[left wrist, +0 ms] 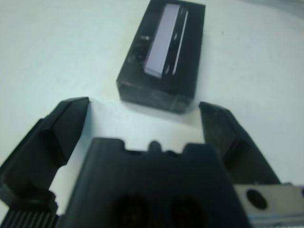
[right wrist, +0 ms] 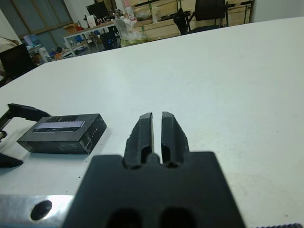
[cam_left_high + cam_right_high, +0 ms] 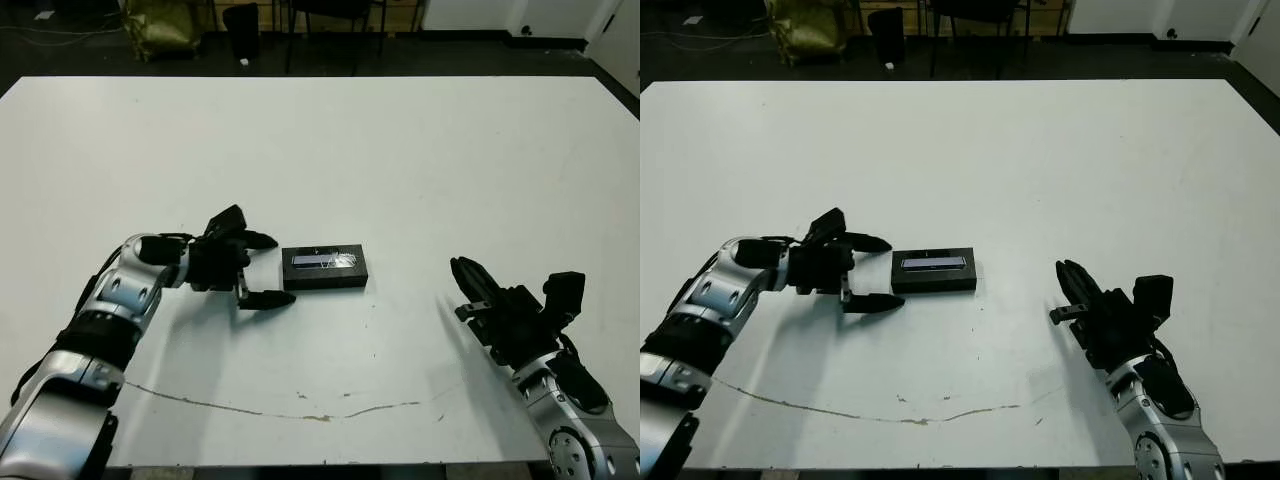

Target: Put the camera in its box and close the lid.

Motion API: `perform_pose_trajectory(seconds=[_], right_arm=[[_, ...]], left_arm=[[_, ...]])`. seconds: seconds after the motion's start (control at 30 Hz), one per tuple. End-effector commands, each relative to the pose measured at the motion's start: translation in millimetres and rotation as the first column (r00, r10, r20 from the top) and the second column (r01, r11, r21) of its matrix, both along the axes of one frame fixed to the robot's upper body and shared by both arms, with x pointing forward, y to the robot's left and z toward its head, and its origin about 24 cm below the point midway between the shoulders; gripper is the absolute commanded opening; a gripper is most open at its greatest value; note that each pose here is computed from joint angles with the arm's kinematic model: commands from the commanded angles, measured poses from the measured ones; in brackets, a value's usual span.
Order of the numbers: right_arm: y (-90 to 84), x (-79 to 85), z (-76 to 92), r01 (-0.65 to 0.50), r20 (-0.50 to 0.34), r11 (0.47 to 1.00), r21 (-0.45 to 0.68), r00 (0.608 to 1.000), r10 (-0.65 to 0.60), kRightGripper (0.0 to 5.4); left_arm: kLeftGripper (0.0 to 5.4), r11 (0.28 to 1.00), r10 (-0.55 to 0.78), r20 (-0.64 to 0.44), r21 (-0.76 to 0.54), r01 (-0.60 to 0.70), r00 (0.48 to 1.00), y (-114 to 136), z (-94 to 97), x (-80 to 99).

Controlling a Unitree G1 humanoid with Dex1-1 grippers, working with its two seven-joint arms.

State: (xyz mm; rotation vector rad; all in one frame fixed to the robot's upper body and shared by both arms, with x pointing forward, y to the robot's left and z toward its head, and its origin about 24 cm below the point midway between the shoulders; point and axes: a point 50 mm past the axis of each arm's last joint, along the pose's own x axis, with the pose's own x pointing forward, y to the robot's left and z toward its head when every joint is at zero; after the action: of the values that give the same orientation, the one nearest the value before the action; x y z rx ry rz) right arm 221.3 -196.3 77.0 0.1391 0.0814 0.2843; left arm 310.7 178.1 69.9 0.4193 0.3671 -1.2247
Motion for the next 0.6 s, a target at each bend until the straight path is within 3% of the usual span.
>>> perform_pose_trajectory(seconds=[0.03,0.3,0.43,0.6], right_arm=[[-2.4,-2.4,-2.7,0.015,-0.037,1.0,-0.015,0.999,-0.015,0.0],[-0.4,-3.7,1.5,0.019,-0.037,1.0,-0.023,0.999,-0.019,0.0],[2.8,-5.4,8.1,0.012,-0.04,0.999,-0.03,0.999,-0.014,0.0],[4.3,-5.0,6.1,0.003,-0.047,1.0,-0.021,0.999,-0.004,0.0]], left_arm=[[5.39,0.999,0.006,-0.029,0.055,-0.004,1.0,22,-6.7,-13.7],[5.39,0.99,0.004,-0.122,0.139,0.013,0.992,66,0.2,-40.0],[5.39,0.989,0.104,-0.189,0.12,-0.082,0.976,85,12.1,-49.0],[4.75,0.941,0.338,-0.004,0.024,-0.338,0.941,85,35.9,-51.5]])
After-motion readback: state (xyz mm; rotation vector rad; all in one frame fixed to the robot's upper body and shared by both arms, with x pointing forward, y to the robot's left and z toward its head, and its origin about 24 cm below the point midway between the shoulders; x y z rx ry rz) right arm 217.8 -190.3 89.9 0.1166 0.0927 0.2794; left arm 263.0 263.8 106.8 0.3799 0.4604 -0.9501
